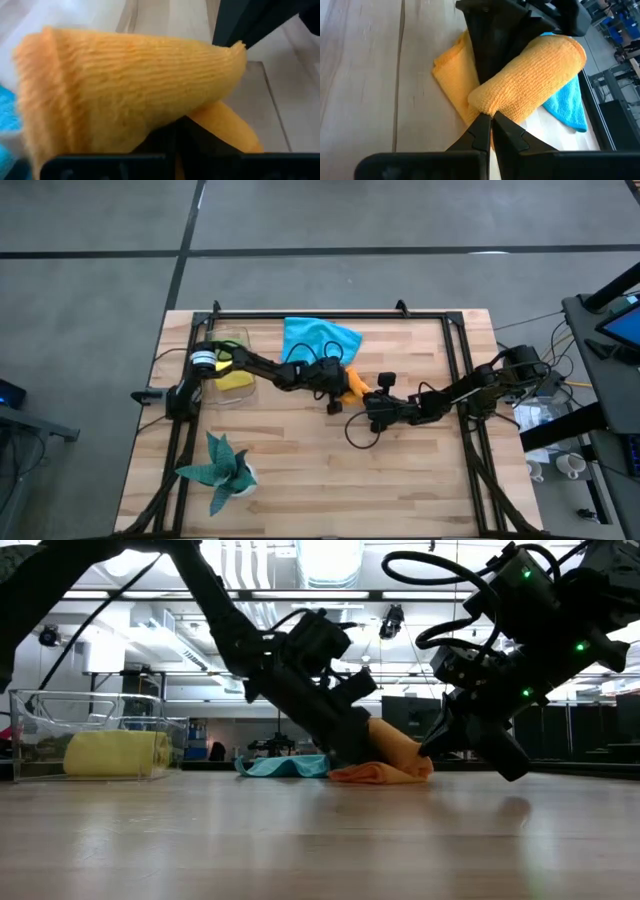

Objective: Roll microfiber towels into tight, uniform cylinder then place into a basket
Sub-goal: Roll the orange microfiber towel

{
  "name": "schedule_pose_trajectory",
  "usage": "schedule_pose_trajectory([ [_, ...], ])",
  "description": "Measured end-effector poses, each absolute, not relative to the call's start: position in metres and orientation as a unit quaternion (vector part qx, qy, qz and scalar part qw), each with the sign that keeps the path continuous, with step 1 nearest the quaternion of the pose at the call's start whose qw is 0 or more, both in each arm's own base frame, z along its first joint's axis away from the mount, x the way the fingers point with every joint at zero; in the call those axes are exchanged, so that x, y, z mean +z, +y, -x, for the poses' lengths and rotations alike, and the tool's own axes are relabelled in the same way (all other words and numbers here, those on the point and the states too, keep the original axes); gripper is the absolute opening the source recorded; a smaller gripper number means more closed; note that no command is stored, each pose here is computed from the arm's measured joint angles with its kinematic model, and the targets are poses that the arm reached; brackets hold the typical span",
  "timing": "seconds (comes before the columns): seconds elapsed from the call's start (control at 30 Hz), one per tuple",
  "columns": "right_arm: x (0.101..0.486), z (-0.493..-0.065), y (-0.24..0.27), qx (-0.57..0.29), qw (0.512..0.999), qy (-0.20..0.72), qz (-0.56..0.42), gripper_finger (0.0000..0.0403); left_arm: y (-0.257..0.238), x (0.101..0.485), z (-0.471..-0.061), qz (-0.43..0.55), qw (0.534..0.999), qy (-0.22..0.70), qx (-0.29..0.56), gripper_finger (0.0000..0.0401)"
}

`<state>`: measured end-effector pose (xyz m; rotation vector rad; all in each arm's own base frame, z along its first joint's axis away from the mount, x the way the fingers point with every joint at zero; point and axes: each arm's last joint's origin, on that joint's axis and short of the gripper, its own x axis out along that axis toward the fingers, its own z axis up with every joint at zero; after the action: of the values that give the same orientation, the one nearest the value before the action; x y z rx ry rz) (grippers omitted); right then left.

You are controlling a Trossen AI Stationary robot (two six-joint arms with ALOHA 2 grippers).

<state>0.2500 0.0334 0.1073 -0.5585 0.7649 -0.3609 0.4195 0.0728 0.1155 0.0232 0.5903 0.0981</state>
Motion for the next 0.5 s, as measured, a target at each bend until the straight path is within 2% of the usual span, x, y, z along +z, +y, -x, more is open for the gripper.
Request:
schedule_pose_trajectory([
  [0.5,0.108,-0.251,0.033,-0.175,0.874,0.365,0.27,0.0009,0.072,0.13,-0.414,-0.007,0.95,0.308,0.048,0.0],
])
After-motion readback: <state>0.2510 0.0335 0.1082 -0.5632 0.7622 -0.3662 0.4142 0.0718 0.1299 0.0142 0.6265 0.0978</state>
